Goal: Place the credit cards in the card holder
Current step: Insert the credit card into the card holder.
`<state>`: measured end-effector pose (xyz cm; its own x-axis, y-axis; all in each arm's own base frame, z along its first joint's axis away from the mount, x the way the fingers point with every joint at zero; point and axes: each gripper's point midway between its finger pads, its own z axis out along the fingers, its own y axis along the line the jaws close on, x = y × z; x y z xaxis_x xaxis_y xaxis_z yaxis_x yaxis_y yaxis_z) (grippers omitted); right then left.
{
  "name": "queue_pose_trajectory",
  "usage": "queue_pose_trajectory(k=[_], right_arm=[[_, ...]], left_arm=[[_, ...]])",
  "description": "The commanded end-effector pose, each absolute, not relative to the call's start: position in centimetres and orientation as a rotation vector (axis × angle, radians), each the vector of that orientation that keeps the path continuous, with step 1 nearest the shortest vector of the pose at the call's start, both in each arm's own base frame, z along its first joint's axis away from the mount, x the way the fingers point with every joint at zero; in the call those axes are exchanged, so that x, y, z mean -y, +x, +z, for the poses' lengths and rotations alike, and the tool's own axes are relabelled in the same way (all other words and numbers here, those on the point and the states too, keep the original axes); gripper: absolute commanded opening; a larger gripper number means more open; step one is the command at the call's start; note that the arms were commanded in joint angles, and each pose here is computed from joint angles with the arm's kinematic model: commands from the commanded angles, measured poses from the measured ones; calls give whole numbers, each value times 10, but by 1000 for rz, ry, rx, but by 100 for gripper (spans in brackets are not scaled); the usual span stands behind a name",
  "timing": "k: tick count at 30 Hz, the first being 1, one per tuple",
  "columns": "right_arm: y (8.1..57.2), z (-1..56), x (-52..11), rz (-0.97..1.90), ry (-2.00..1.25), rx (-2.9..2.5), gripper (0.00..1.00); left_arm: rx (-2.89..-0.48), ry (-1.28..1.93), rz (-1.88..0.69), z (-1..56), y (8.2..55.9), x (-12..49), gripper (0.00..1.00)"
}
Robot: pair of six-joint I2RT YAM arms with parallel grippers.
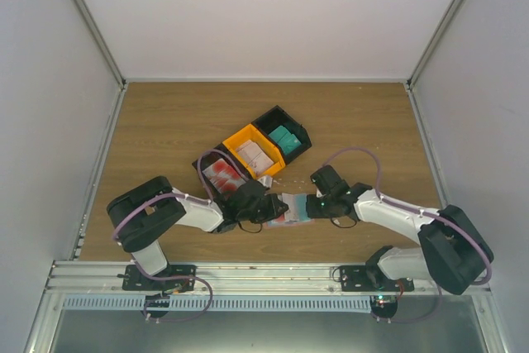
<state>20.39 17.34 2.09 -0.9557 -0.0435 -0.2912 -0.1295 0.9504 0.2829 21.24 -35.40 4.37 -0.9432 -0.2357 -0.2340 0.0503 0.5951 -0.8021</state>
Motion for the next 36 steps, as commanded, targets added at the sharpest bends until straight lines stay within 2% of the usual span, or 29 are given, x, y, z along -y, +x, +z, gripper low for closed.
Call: queue_pose_trajectory(k=[1,6,15,27,31,36], right_arm=[[180,0,-169,449,-140,-2913,17],[178,-1,-172,482,-141,-2919,12],[180,-1,-167,436,-107,-2913,13],[184,1,-162,398,-80,-2899,13],[184,1,-161,395,-75,-2897,13],[185,2,-163,403,-79,-2891,13]], left_arm=[[-2587,-136,-1228,32,206,359,4],[-2640,-110,-1203,24,200,358,9],[-2654,-38,-1168,28,198,357,17],[-2696,2,-1035,33,197,343,34],[-2700,3,-1006,36,196,338,34],[-2704,10,-970,34,200,338,27]])
